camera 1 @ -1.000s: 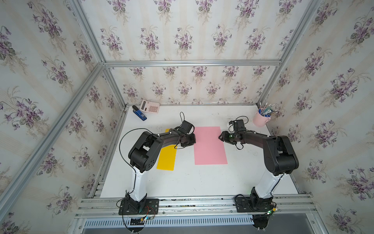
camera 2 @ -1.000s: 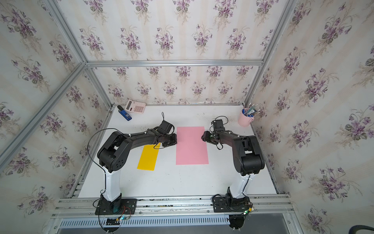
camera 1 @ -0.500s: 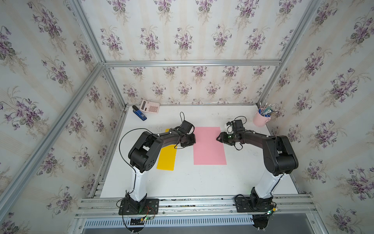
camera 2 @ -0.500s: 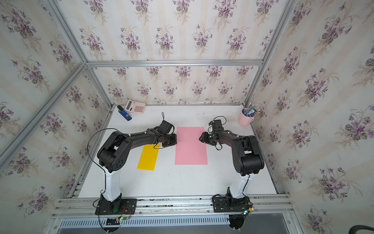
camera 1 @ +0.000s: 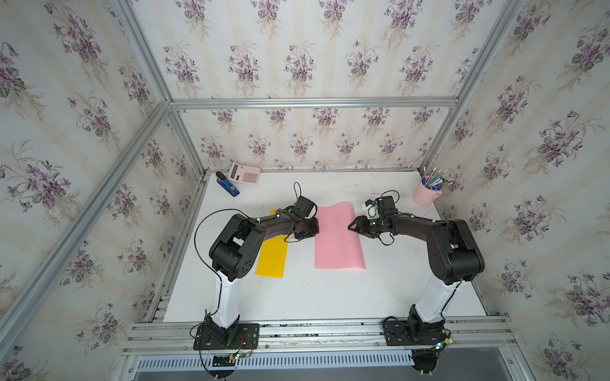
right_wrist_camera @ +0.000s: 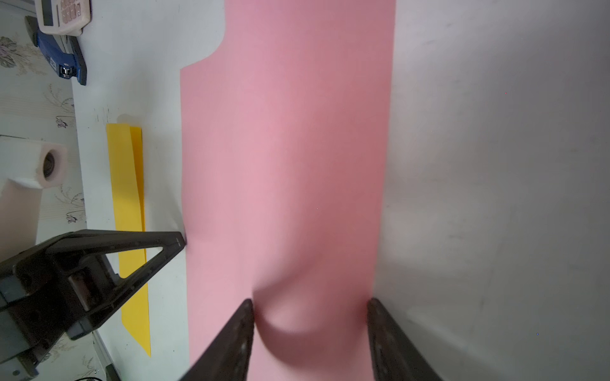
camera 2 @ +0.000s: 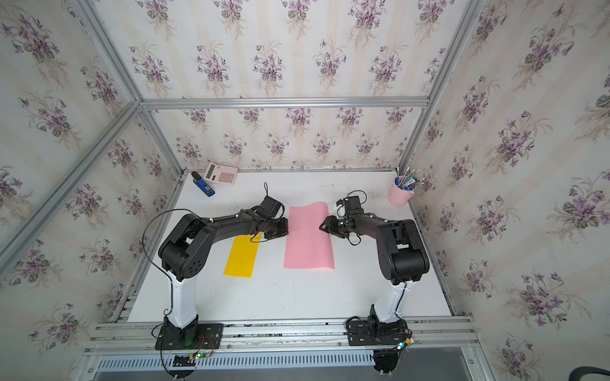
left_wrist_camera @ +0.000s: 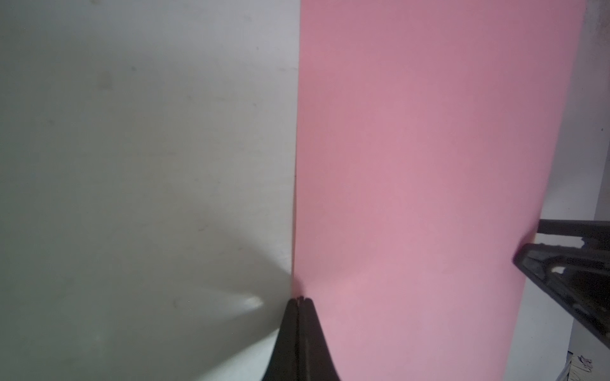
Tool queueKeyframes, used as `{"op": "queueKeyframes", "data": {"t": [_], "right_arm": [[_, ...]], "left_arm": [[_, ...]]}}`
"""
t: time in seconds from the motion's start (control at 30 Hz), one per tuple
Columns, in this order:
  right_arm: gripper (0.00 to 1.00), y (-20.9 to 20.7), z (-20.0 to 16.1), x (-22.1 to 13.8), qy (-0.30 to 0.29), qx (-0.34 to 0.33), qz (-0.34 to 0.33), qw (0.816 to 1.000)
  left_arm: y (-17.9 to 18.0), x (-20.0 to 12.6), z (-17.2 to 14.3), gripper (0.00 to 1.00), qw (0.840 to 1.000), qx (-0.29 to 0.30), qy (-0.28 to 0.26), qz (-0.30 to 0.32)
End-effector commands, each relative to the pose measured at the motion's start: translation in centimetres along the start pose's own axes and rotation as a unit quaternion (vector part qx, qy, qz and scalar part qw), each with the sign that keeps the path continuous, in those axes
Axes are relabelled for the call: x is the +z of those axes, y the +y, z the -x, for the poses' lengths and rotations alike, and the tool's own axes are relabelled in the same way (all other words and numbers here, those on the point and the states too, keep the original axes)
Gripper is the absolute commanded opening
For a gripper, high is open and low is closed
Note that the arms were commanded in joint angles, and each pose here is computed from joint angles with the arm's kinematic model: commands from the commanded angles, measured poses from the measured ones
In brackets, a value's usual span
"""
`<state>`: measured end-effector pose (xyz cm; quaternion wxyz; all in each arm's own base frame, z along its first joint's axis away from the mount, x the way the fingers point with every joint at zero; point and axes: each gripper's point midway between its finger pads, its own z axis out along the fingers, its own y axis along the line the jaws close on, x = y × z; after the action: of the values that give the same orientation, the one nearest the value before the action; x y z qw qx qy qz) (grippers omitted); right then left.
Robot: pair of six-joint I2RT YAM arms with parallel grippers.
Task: Fold the rectangular paper in half along the long edge
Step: Pick up the paper from the center of the board.
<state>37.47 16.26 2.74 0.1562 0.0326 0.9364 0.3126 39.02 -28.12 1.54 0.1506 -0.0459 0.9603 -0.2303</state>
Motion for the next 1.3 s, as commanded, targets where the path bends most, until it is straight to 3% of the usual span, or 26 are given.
{"op": "queueKeyframes", "data": {"t": [0.0,0.43,1.27], "right_arm": [[0.56,0.0,-0.9,0.2,0.020,0.016,0.005,1.000],[0.57,1.3,-0.5,0.9,0.022,0.024,0.049,0.998],[0.58,2.0,-0.6,2.3,0.034,0.036,0.076,0.996]], "left_arm": [[1.5,0.1,-1.0,0.00,0.999,0.002,0.017,0.031],[1.5,0.3,-1.1,0.00,0.999,0.001,0.020,0.028],[-2.2,1.1,-1.4,0.00,0.995,0.008,0.021,-0.093]]}}
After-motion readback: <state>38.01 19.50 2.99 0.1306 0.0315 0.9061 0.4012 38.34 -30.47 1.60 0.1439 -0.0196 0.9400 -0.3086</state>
